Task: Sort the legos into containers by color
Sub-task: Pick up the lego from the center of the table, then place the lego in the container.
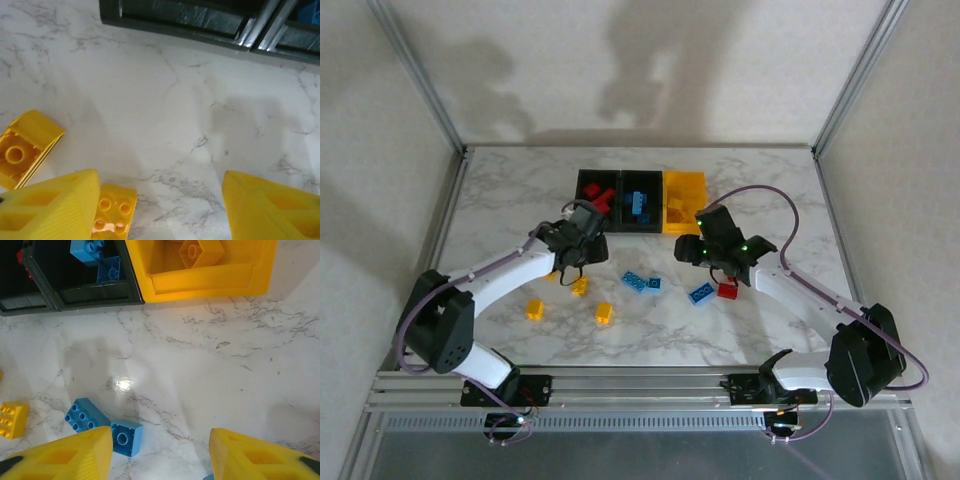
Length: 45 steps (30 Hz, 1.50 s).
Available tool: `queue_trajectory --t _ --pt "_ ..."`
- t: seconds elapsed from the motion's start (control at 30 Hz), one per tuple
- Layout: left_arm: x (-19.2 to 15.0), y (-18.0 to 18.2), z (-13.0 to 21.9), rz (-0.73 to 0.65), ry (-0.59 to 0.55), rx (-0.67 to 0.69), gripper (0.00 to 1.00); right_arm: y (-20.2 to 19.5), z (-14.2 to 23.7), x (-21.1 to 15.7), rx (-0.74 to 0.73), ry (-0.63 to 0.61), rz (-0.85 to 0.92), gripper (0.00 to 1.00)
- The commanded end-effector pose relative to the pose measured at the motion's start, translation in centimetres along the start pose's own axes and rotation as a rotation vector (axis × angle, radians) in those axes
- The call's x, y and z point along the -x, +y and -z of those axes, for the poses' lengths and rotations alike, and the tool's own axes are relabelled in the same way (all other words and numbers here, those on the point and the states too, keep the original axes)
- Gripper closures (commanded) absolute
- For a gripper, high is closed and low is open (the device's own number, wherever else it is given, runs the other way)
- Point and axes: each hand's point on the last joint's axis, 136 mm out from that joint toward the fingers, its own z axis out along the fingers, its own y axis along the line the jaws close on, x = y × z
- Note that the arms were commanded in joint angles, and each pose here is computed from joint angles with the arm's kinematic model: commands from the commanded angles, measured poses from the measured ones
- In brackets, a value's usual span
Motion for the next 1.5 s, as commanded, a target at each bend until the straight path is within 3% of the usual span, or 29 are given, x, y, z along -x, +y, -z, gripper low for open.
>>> queue_trajectory --t 0.0,0.2,0.43,0.63,0.7,0.87,0.93,1.07,1.47 --pt "-1.6 0.9 0.5 0.011 0.030 -0.005 0.32 0.9 0.3 1.2 0.028 -0.022 0.015 0.46" --pt "-5.3 2.9 -0.5 -0.029 0.117 0.032 0.26 1.0 -0.1 0.9 0.038 -0.013 0.010 0.46" --pt "-7.0 3.3 -3.0 -0.050 0.162 0.055 0.30 1.2 -0.3 0.9 0.047 -0.009 0.009 0.47" --pt "-8.1 3.7 -5.0 -0.072 0.199 0.094 0.42 0.7 0.1 0.7 0.031 -0.014 0.003 0.47" --pt "-8.3 3.7 -5.2 -0.079 0.208 0.100 0.55 0.6 0.2 0.7 0.027 -0.018 0.002 0.47" --pt "-7.0 2.9 -4.5 -0.084 0.188 0.087 0.74 0.5 0.0 0.5 0.022 -0.013 0.000 0.47" --pt "-6.1 2.3 -4.0 -0.087 0.171 0.076 0.79 0.5 0.0 0.5 0.022 -0.013 0.000 0.47" --pt "-3.7 0.3 -2.8 -0.076 0.126 0.030 0.79 0.7 0.5 0.7 0.036 -0.022 0.001 0.47" --pt "2.6 -11.9 -1.1 -0.111 0.028 -0.175 0.79 -1.0 1.7 0.9 0.083 -0.043 -0.074 0.47"
